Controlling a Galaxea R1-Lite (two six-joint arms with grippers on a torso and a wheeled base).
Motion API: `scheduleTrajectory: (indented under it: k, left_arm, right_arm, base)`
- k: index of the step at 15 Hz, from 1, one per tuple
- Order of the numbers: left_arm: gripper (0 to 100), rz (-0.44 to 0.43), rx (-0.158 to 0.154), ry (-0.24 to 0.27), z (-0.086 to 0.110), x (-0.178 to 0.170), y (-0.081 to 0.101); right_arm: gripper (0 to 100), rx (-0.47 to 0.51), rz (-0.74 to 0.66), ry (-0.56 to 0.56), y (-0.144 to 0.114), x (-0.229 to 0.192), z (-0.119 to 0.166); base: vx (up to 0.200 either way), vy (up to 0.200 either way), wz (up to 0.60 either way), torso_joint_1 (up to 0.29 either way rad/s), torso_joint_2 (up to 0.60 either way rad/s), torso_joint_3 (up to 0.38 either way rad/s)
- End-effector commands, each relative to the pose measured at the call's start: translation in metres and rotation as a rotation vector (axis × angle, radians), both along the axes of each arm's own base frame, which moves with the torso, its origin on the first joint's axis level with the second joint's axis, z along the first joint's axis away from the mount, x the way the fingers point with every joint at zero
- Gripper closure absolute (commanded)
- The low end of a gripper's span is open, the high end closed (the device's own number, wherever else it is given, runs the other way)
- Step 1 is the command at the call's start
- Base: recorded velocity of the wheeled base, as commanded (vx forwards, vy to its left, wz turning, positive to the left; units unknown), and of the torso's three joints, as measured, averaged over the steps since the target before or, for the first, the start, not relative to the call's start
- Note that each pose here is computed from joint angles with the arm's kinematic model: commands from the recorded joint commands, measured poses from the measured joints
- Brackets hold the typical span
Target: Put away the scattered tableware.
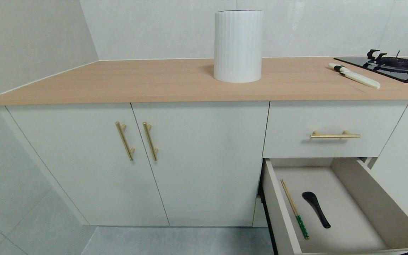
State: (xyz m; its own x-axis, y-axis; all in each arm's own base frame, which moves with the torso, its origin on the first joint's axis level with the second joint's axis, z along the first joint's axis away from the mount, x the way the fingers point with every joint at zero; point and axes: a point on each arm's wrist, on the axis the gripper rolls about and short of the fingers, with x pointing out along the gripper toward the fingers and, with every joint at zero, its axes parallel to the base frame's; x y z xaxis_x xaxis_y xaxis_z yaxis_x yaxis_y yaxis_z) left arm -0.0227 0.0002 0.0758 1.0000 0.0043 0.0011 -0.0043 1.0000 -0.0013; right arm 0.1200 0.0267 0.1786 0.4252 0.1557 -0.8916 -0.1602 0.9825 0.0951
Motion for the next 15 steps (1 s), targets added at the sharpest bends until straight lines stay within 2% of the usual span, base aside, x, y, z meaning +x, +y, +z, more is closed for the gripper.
scheduleTrajectory:
  k: [1,5,8,10,15]
  left_arm:
    - [0,0.000,0.000,0.000,0.000,0.000,0.000]
    - [0,0.000,0.000,0.000,0.000,0.000,0.000]
    - [0,0.000,0.000,0.001,0.000,0.000,0.000]
    - [0,0.000,0.000,0.001,0.000,0.000,0.000]
    - [0,0.000,-0.002,0.000,0.000,0.000,0.000]
  right_arm:
    - [0,-0.031,0.006,0.158,0.004,0.014,-0.014]
    - [0,-0.080,0.000,0.397,0.010,0.043,-0.051]
    - [0,-0.102,-0.002,0.491,0.012,0.053,-0.068]
    - [0,-0.096,-0.004,0.474,0.013,0.057,-0.070]
    - [0,-0.073,-0.014,0.282,0.012,0.059,-0.075]
  base:
    - [0.000,0.000,0.00,0.000,0.00,0.000]
    - [0.000,0.000,0.00,0.000,0.00,0.000]
    - [0.000,0.000,0.00,0.000,0.00,0.000]
    - [0.000,0.000,0.00,0.000,0.00,0.000]
    - [0.000,0.000,0.00,0.000,0.00,0.000]
